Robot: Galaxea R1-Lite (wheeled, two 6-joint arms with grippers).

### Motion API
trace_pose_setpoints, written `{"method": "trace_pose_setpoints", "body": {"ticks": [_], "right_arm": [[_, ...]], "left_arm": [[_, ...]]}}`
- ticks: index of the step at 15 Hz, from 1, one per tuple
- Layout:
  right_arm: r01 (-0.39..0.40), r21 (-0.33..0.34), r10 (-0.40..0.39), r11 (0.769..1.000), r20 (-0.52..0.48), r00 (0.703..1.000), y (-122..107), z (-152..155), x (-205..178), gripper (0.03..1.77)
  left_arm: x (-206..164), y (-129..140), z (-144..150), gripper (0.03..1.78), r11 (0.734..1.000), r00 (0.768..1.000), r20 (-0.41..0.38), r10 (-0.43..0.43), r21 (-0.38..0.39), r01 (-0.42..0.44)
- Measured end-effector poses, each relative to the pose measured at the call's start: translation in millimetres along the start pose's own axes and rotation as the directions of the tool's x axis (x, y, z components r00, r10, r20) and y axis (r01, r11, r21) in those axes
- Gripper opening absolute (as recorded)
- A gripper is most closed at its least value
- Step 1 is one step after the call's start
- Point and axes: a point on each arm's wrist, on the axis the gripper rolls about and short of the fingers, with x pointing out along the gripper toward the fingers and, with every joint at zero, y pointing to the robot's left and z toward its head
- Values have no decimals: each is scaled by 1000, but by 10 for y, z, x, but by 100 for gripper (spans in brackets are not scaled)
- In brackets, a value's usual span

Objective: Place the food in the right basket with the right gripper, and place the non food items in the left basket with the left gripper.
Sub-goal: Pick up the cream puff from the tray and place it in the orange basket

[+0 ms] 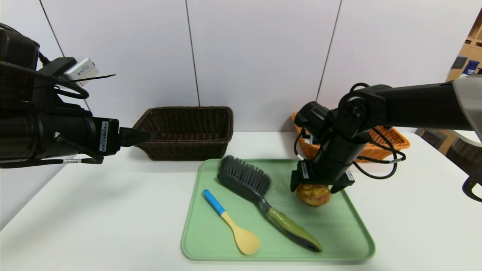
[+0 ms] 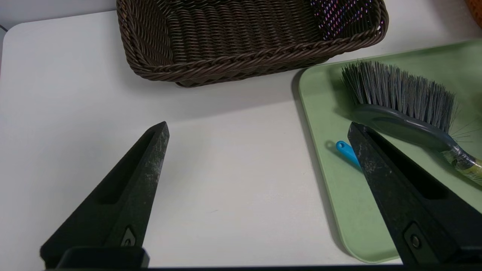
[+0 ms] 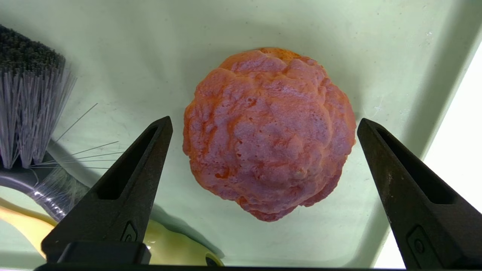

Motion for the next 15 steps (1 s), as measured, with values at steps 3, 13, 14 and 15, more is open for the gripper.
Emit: {"method": "trace_pose_setpoints", "body": {"ticks": [3,13,14,15], "right_arm": [[-4,4,4,1000,6,1000,4,10,-16,170],[-7,-2,7,1000,5,1000,24,6,-15,100],[-8,-3,8,1000,3,1000,27,5,-11,94],[-7,-3,7,1000,-4,1000,26,-2,-3,89]], "left_arm": [[0,0,0,169,1000,1000,0,0,0,0],[-20,-9,54,169,1000,1000,19,-3,-1,3],[-20,-9,54,169,1000,1000,19,-3,-1,3],[-20,-9,54,169,1000,1000,19,-3,-1,3]]}}
